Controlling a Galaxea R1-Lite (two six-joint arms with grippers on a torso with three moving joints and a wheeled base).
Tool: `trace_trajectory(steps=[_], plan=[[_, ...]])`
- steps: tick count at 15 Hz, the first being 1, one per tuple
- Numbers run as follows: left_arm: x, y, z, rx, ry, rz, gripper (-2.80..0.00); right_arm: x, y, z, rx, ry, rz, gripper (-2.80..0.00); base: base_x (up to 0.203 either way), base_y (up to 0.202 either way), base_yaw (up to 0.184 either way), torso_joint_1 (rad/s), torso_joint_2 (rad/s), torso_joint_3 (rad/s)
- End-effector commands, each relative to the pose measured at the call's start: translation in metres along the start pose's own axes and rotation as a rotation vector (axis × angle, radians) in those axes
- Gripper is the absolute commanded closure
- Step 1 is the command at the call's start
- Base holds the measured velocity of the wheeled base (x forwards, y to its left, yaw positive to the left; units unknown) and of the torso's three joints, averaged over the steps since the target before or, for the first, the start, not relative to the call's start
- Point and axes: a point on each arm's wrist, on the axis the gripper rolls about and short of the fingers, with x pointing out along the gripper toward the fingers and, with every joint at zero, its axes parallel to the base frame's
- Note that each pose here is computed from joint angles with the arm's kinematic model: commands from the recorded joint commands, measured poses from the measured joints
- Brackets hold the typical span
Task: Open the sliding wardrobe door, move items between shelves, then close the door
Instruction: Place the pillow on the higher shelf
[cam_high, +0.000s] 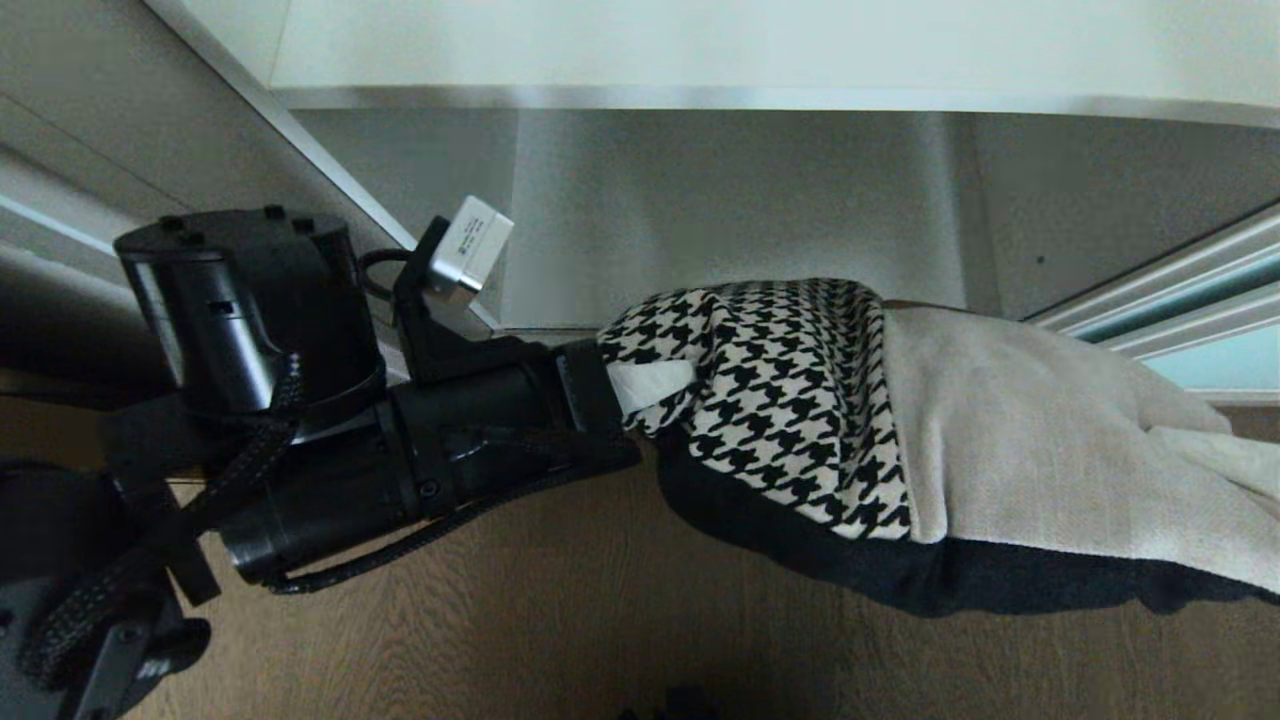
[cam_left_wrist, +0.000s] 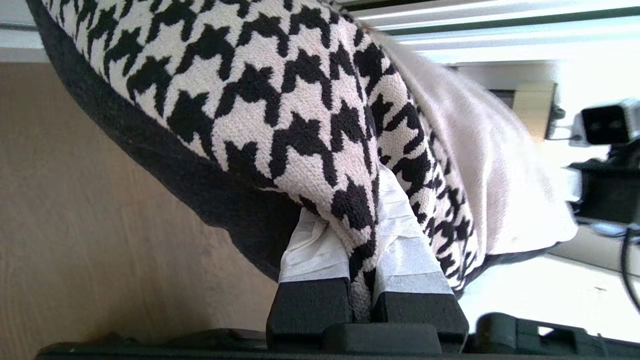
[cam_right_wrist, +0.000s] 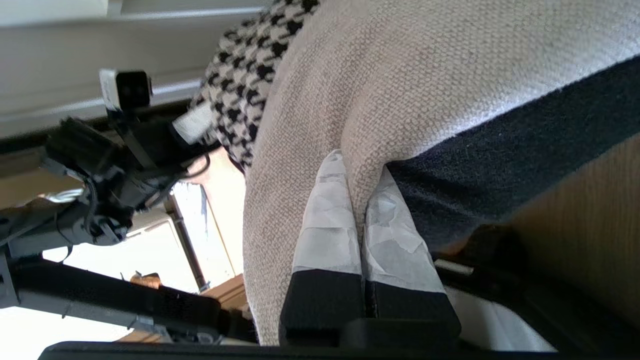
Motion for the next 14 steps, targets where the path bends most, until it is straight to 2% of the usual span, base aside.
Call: trace_trajectory(steps=[1,3,6,10,14], plan=[[-0.01,-0.009,0.005,0.003,-0.024,-0.027,0.0,-0.01,0.004,-0.008,-0.01,-0.003,0.028,0.0,0.0,0.0,0.0,0.0,0.0,0.0],[-0.02,-0.023,0.008,0.006,-0.036,-0.072,0.0,-0.014,0.005,-0.013,-0.014,0.002,0.04,0.0,0.0,0.0,0.0,0.0,0.0,0.0],[-0.039,-0.041,0.009,-0.002,-0.01,-0.109,0.0,-0.03,0.012,-0.02,-0.021,-0.003,0.049,0.0,0.0,0.0,0.0,0.0,0.0,0.0],[-0.051,-0.043,0.002,-0.031,0.021,-0.111,0.0,-0.047,0.017,-0.031,-0.023,-0.002,0.052,0.0,0.0,0.0,0.0,0.0,0.0,0.0],[-0.068,-0.044,-0.009,-0.034,0.043,-0.121,0.0,-0.062,0.023,-0.039,-0.042,-0.002,0.091,0.0,0.0,0.0,0.0,0.0,0.0,0.0]])
